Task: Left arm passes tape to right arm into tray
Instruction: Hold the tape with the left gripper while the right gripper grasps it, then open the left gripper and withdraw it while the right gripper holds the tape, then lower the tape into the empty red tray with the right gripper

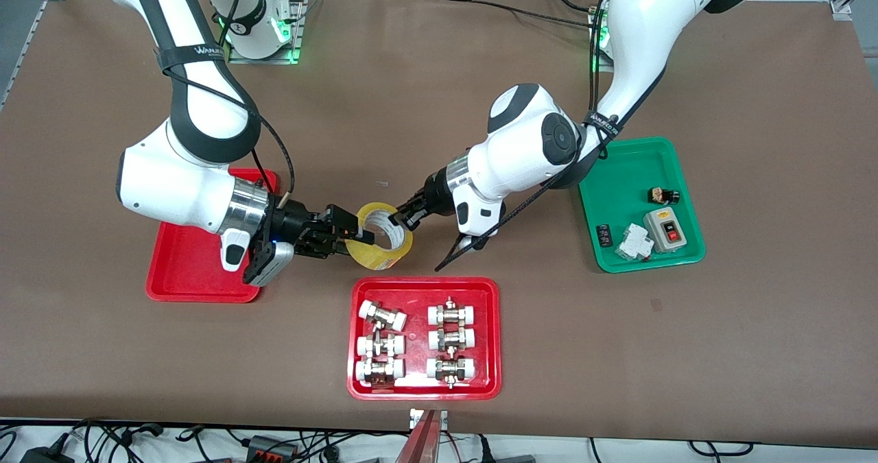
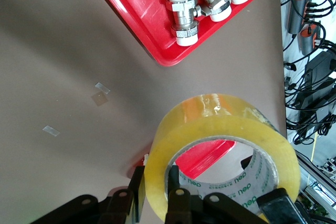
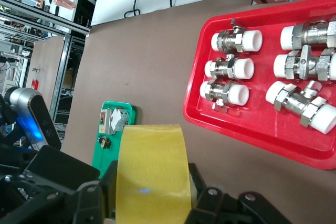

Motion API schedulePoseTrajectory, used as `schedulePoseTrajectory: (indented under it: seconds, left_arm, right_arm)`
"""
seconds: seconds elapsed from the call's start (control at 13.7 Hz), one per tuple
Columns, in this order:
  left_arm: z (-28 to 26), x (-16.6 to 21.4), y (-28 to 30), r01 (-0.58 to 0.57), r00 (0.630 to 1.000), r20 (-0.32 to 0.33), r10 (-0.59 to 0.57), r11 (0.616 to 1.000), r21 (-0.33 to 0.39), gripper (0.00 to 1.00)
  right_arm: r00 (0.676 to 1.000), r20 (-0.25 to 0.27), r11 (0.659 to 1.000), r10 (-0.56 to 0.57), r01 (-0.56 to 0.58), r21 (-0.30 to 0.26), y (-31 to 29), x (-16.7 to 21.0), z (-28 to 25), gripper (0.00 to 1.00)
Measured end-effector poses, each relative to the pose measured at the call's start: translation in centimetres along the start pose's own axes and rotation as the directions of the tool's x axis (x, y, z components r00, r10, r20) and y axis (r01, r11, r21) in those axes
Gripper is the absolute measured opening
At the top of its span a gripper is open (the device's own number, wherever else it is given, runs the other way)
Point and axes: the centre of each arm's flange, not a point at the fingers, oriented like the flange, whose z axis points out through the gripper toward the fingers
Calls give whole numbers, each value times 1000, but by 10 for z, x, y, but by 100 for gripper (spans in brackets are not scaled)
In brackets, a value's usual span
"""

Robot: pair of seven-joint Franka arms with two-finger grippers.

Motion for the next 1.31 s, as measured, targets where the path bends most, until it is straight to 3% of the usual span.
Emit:
schedulePoseTrajectory:
  seconds: [0.22,0.58,0.66,0.8,0.95,1.17,1.31]
  left_arm:
    - [-2,3,1,-5,1000,-9,5,1000,-1,24]
    - [-42,40,16,-28,998,-52,27,999,-31,72]
    - [-62,52,20,-46,997,-59,44,999,-18,85]
    - [-112,77,22,-102,992,-69,104,994,34,100]
    - [-167,107,15,-211,973,-73,219,972,108,100]
    - [-252,157,-12,-417,901,-17,433,879,231,100]
    - [-305,186,-31,-488,854,-23,520,814,314,100]
  right_arm:
    - [1000,-2,1000,-3,3,1,-2,1,0,55]
    - [1000,-23,1000,-8,8,0,-8,6,-5,55]
    - [1000,-29,1000,-3,2,-5,-3,8,-9,55]
    - [1000,-21,1000,23,-23,-12,21,13,-27,55]
    - [999,36,999,34,-33,-7,64,13,-59,55]
    - [993,122,1000,8,-8,4,159,-4,-115,55]
    - [984,180,1000,3,-3,-2,225,-28,-151,55]
